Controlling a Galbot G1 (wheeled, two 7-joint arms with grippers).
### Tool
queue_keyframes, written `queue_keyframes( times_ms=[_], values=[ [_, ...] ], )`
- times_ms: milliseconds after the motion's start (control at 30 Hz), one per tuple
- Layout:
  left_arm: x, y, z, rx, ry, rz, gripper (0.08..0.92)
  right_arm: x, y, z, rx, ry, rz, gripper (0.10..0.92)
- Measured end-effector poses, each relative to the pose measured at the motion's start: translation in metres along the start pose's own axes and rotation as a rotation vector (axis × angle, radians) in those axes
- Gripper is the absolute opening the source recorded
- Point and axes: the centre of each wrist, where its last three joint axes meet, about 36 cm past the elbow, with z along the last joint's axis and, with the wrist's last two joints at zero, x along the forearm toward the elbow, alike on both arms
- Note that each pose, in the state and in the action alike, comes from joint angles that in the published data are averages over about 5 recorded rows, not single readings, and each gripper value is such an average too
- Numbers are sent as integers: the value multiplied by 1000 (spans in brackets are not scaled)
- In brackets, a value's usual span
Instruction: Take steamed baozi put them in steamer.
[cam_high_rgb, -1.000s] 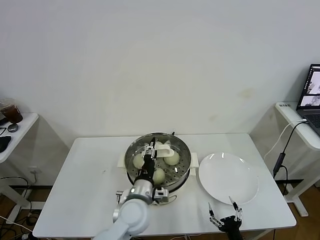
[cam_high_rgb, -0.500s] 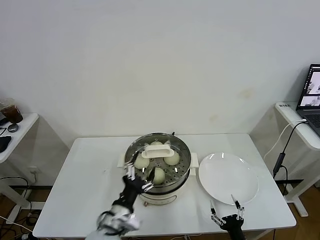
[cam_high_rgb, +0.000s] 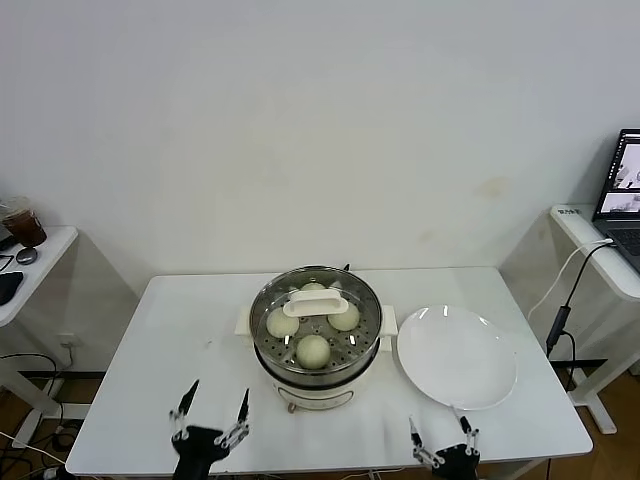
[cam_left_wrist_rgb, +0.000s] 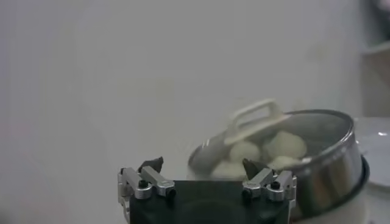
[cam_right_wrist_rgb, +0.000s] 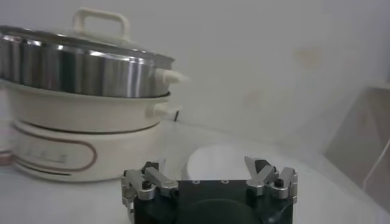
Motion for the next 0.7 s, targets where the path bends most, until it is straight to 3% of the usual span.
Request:
queue_keyframes(
  times_ms=[367,700],
  values=[
    [39,0,37,144,36,-68,823,10,20,0,-46,31,-41,823],
    [55,3,50,156,65,-64,823,19,24,0,-50,55,-68,823]
  ],
)
